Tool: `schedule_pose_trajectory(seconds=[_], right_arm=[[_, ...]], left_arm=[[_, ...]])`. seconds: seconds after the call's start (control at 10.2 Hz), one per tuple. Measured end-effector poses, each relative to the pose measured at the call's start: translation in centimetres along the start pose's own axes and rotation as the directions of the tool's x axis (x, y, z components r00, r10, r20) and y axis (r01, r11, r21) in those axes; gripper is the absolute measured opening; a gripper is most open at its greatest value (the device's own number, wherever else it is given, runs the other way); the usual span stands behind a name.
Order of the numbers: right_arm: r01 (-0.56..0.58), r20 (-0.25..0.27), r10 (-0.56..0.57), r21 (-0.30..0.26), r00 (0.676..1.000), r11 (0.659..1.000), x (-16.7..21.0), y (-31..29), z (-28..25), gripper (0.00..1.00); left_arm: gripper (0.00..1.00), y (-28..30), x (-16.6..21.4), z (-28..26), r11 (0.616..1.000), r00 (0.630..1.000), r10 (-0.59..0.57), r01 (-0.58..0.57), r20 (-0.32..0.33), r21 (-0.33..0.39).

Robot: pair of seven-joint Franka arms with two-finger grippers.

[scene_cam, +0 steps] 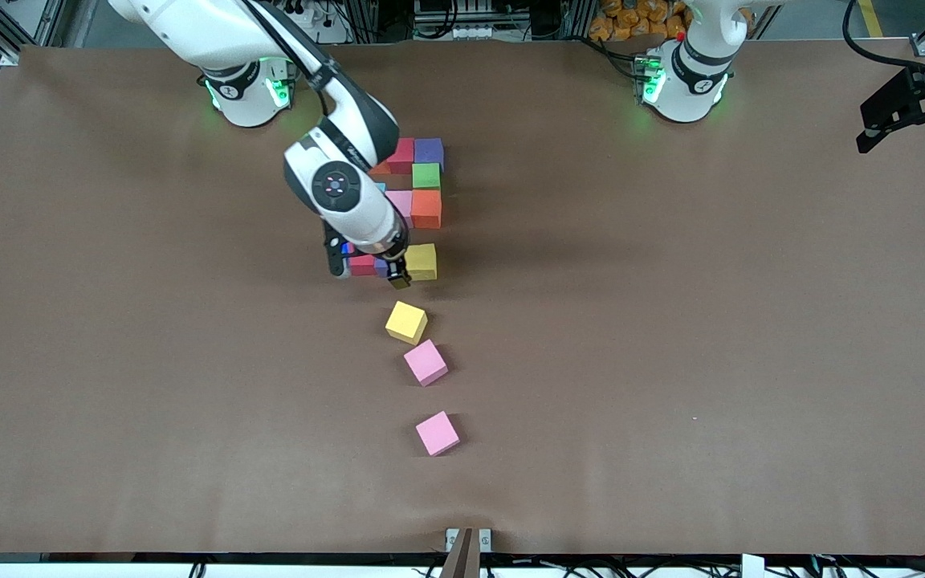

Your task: Form number 2 with 11 blocks

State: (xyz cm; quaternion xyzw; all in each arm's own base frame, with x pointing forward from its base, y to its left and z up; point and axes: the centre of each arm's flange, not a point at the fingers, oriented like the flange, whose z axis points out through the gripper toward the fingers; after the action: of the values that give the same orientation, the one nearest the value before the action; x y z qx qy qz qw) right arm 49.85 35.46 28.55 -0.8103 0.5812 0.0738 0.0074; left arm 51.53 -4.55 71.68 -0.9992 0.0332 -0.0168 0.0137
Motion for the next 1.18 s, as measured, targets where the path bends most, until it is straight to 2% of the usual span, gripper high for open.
schedule_pose_trajectory(seconds=[0.1, 0.2, 0.39, 0.49, 0.69, 0.89, 1.08, 1.18], right_arm=[[0.107, -0.01, -0.107, -0.011, 0.994, 0.994, 2.7, -0.3, -1.7, 1.0], [0.222, -0.016, -0.223, -0.032, 0.975, 0.974, 6.0, -0.4, -3.4, 1.0], [0.442, -0.014, -0.444, -0.077, 0.896, 0.894, 12.6, 0.0, -6.5, 1.0], [0.544, -0.014, -0.547, -0.095, 0.837, 0.834, 16.3, 0.4, -8.4, 1.0], [0.723, -0.002, -0.728, -0.115, 0.686, 0.681, 22.2, 2.1, -13.6, 1.0], [0.83, 0.01, -0.835, -0.116, 0.55, 0.545, 26.6, 4.0, -21.0, 1.0], [0.887, -0.01, -0.892, -0.104, 0.451, 0.45, 28.9, 5.6, -30.8, 1.0], [0.9, -0.041, -0.906, -0.099, 0.421, 0.423, 28.6, 6.3, -35.4, 1.0]], left_arm=[[1.0, 0.0, 0.0, 0.0, 1.0, 1.0, 0.0, 0.0, 0.0, 0.0], [1.0, 0.0, 0.0, 0.0, 1.0, 1.0, 0.0, 0.0, 0.0, 0.0], [1.0, 0.0, -0.1, 0.1, 1.0, 1.0, 0.0, 0.0, 0.009, 0.0], [1.0, 0.1, -0.2, 0.2, 1.0, 1.0, 0.001, -0.001, 0.021, 0.0], [1.0, 0.2, -0.1, 0.6, 1.0, 1.0, 0.002, -0.002, 0.031, 0.0], [1.0, 0.2, 0.1, 0.9, 1.0, 0.999, 0.004, -0.003, 0.038, -0.001], [1.0, -0.1, 0.1, 1.0, 1.0, 0.999, -0.002, 0.002, 0.04, -0.001], [1.0, -0.3, 0.1, 1.0, 1.0, 0.999, -0.007, 0.007, 0.04, -0.001]])
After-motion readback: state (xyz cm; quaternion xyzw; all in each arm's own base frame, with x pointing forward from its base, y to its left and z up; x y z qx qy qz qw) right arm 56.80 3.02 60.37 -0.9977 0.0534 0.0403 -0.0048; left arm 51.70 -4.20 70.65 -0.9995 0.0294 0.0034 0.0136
